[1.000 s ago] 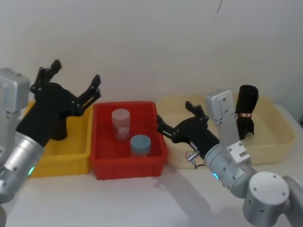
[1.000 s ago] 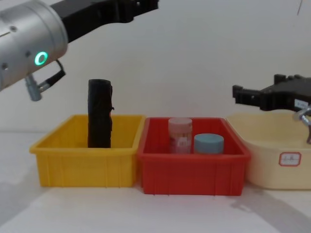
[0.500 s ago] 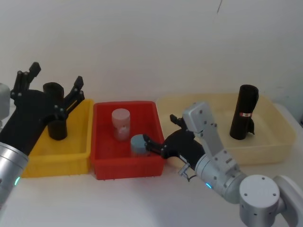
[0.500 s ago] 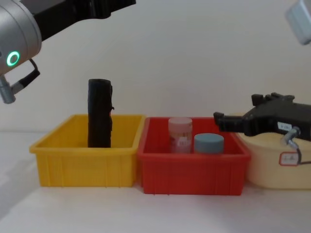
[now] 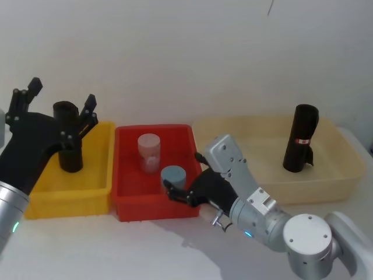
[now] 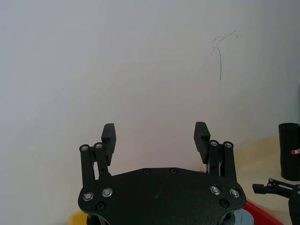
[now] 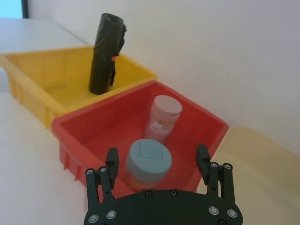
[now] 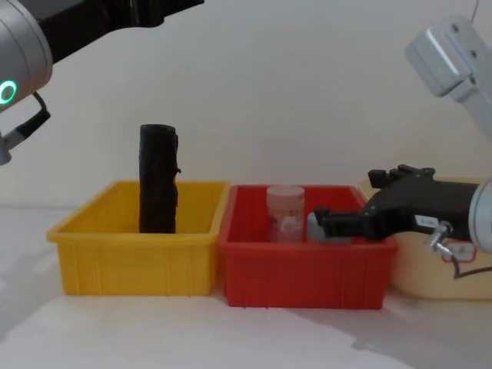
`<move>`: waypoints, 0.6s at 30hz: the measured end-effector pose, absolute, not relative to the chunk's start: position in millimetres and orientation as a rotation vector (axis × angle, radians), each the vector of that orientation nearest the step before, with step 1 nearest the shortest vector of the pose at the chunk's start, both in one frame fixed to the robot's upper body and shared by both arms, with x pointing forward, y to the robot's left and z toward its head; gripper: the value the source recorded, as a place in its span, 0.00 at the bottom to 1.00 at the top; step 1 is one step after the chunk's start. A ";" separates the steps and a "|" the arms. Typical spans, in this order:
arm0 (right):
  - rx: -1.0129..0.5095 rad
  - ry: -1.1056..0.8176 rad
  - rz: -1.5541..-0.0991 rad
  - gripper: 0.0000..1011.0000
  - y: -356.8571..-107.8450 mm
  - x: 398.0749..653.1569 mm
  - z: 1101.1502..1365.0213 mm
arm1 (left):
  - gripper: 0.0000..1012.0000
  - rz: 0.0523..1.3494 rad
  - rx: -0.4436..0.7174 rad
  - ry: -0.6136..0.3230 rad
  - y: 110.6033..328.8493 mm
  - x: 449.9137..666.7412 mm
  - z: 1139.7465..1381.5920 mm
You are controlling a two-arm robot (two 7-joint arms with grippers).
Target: Pick up the garbage bag with the one hand and transfer it to the other hand.
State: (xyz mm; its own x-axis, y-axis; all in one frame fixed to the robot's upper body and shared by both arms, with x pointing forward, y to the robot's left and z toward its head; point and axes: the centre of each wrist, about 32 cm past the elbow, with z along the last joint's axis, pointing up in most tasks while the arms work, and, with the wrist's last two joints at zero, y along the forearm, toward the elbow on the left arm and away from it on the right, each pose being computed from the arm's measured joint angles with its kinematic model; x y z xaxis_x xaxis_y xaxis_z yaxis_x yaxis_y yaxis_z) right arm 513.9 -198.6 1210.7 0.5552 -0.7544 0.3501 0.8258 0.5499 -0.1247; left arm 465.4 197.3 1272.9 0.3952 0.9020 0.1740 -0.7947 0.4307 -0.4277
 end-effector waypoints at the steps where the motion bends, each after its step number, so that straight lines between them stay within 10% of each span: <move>1: -0.293 -0.269 -0.944 0.99 -198.1 514.1 1210.8 | 0.99 1.096 -0.296 -0.410 197.3 465.2 1273.0; 18: -0.330 -0.200 -0.920 0.99 -189.9 527.9 1217.6 | 0.99 1.103 -0.297 -0.413 198.2 463.1 1272.8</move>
